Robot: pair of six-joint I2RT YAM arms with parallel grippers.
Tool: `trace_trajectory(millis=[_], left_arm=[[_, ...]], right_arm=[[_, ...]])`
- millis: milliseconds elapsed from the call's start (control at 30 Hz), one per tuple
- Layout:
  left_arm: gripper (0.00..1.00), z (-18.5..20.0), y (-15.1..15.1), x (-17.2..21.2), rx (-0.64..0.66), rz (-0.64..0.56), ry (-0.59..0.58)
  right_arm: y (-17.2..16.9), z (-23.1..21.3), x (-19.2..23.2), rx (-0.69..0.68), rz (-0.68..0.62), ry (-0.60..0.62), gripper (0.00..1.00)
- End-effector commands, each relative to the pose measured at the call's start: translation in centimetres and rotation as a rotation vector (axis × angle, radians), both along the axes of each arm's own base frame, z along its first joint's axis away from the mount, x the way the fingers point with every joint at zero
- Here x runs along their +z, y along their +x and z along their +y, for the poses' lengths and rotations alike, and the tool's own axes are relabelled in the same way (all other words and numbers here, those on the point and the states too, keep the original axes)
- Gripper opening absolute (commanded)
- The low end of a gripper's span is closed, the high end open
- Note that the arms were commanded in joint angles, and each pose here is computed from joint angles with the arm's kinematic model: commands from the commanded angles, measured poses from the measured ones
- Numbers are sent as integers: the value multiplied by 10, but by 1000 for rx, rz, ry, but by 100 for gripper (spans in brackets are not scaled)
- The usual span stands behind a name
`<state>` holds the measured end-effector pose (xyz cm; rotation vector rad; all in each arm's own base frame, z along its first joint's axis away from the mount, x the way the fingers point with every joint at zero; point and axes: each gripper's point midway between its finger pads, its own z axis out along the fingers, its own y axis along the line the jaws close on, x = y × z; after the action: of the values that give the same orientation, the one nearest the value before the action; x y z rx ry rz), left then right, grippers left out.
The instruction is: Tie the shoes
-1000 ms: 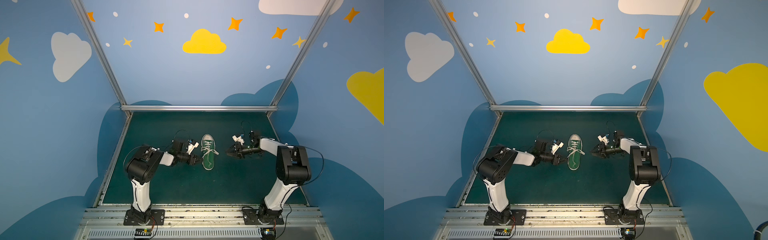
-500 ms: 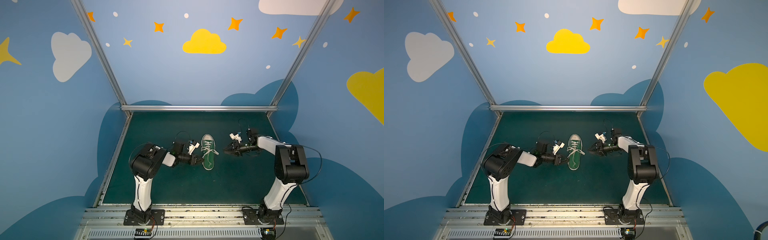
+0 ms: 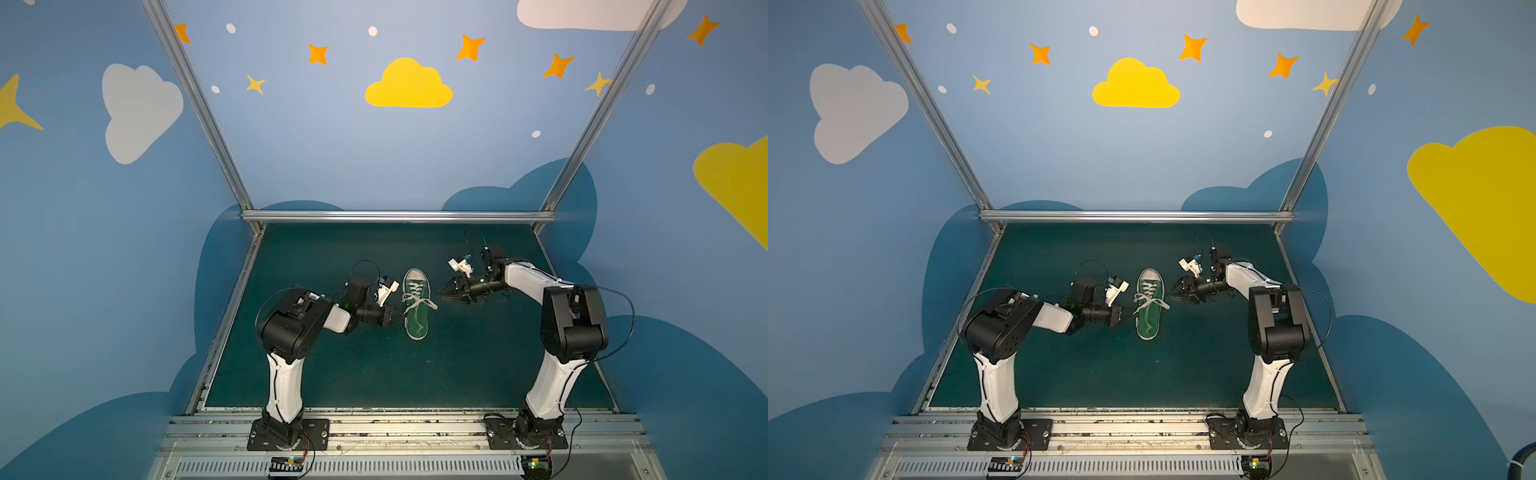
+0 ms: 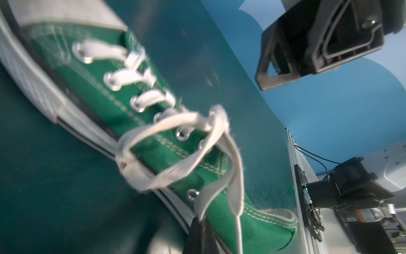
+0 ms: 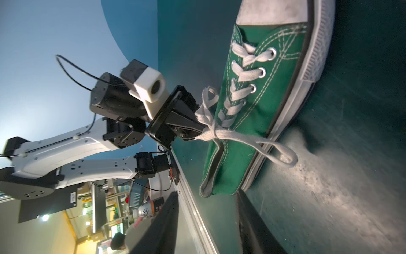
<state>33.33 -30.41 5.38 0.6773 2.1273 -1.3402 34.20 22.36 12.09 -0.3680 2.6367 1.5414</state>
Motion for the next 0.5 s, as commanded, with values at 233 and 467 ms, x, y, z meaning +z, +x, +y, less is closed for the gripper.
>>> trace_trajectory(millis=[233, 467], left_arm=[[3, 8, 5, 26, 15, -93, 72], [3, 11, 2, 11, 3, -40, 116]], right_arm=[[14, 41, -3, 154, -124, -166, 48], [16, 61, -14, 231, -147, -197, 48]])
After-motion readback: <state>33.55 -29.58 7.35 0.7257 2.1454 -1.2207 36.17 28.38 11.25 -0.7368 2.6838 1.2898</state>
